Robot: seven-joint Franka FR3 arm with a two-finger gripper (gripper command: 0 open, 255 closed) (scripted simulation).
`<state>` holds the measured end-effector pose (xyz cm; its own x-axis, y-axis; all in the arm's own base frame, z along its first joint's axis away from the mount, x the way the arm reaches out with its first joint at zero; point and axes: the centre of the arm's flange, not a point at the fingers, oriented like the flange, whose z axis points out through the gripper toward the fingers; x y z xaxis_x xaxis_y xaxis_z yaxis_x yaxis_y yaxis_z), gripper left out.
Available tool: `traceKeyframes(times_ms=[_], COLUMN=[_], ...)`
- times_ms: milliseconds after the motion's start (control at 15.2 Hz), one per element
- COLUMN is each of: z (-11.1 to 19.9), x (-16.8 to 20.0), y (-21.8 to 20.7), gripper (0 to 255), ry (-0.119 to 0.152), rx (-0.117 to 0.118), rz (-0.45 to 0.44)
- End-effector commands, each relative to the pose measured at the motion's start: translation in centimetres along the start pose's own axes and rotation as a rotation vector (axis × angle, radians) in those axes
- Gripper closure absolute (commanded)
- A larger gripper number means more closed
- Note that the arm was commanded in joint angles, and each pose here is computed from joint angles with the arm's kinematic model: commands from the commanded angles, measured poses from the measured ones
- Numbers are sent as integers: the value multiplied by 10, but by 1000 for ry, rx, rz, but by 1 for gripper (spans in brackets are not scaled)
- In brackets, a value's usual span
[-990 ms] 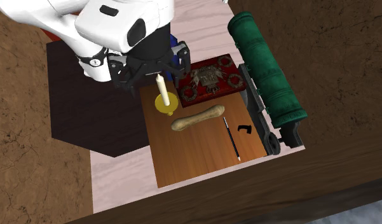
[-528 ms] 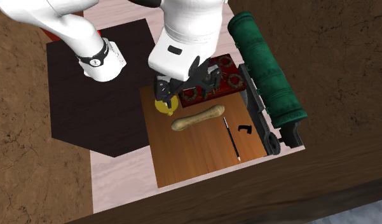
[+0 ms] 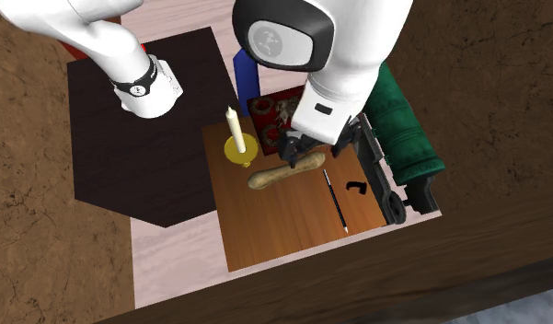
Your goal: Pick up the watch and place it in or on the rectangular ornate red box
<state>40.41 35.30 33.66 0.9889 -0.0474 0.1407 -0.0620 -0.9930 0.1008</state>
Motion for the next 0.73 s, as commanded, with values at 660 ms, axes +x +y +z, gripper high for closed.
traceKeyframes(times_ms=[660], z=[91], x=[25], y=[-122], gripper=[0], ry=[1], rx=[9], rz=[42])
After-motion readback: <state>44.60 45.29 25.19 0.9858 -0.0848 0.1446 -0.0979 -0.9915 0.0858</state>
